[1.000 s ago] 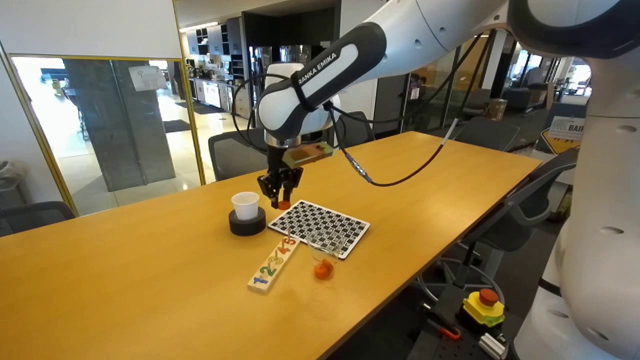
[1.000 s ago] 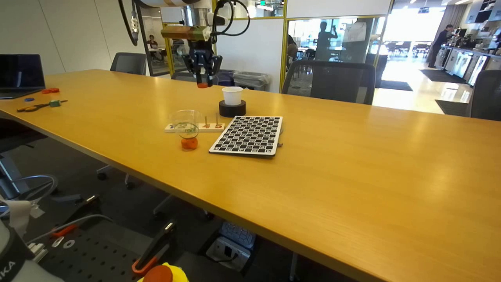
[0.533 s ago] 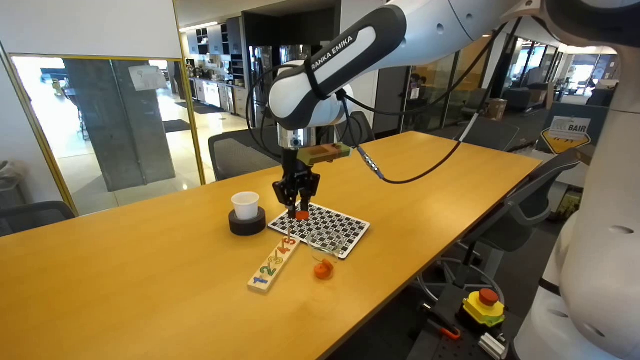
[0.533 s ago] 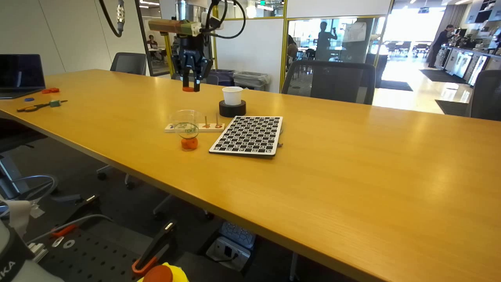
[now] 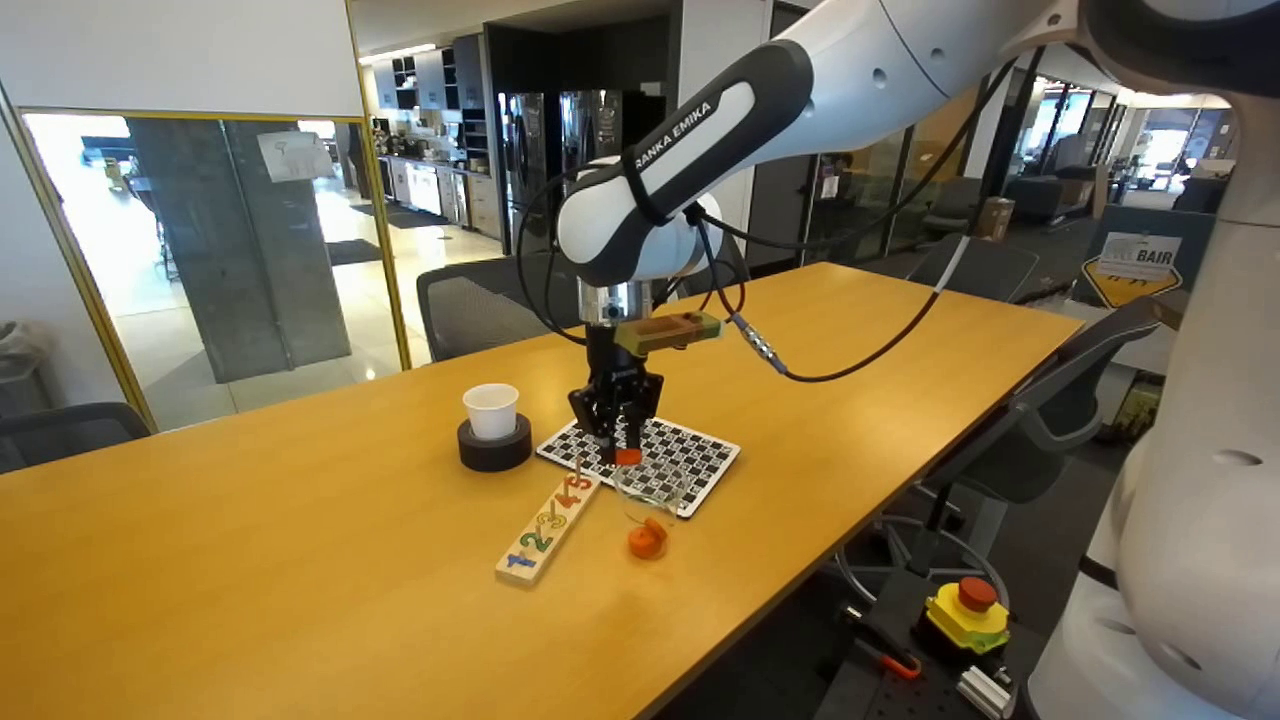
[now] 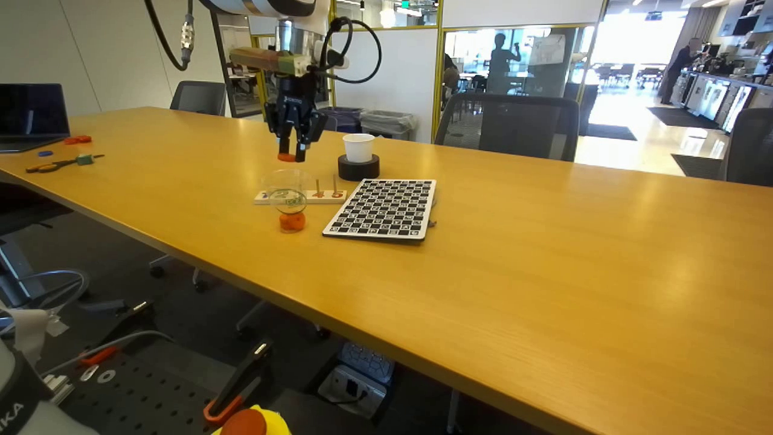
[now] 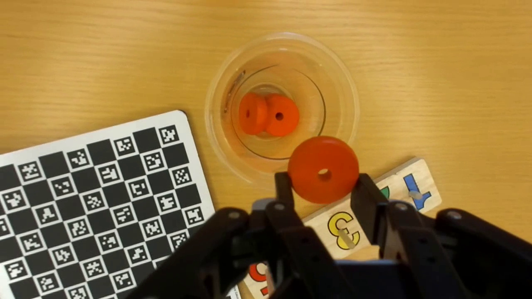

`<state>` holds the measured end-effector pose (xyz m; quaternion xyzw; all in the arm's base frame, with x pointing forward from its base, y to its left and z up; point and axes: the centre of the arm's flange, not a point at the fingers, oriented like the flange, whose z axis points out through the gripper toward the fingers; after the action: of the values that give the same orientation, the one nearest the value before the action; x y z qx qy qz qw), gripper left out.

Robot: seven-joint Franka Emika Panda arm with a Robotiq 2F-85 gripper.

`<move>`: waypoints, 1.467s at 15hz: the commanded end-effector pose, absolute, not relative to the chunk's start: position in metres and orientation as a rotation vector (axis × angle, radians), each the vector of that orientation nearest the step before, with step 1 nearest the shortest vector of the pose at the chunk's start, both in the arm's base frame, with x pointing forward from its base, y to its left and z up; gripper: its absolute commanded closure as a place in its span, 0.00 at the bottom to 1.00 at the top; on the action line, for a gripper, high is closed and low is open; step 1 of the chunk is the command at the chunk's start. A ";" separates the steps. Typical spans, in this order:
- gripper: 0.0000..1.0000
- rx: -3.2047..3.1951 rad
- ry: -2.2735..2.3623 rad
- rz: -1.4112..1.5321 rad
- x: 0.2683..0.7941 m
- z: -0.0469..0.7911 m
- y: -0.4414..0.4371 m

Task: Pick up all the orange objects from the table and put them in the colorless cup then pick up all the yellow objects from the table and put them in the white cup

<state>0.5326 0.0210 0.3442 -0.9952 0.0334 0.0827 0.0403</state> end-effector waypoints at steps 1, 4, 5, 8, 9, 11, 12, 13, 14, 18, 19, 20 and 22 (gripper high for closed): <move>0.84 -3.026 0.134 0.273 0.523 0.348 0.012; 0.84 -3.022 0.150 0.294 0.520 0.345 0.008; 0.84 -3.021 0.153 0.302 0.519 0.345 0.007; 0.84 -3.017 0.156 0.316 0.518 0.342 0.006; 0.34 -3.007 0.166 0.316 0.517 0.341 0.006; 0.27 -3.002 0.171 0.320 0.516 0.340 0.004; 0.20 -3.000 0.175 0.320 0.515 0.339 0.004; 0.13 -3.000 0.178 0.321 0.514 0.339 0.003; 0.05 -3.000 0.184 0.319 0.512 0.340 0.003; 0.00 -3.001 0.203 0.289 0.502 0.351 0.003; 0.00 -3.007 0.197 0.267 0.496 0.360 0.004; 0.00 -3.013 0.186 0.253 0.490 0.368 0.004; 0.00 -3.021 0.164 0.165 0.473 0.391 0.008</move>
<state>0.5090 0.0035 0.3501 -0.9929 0.0567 0.0924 0.0494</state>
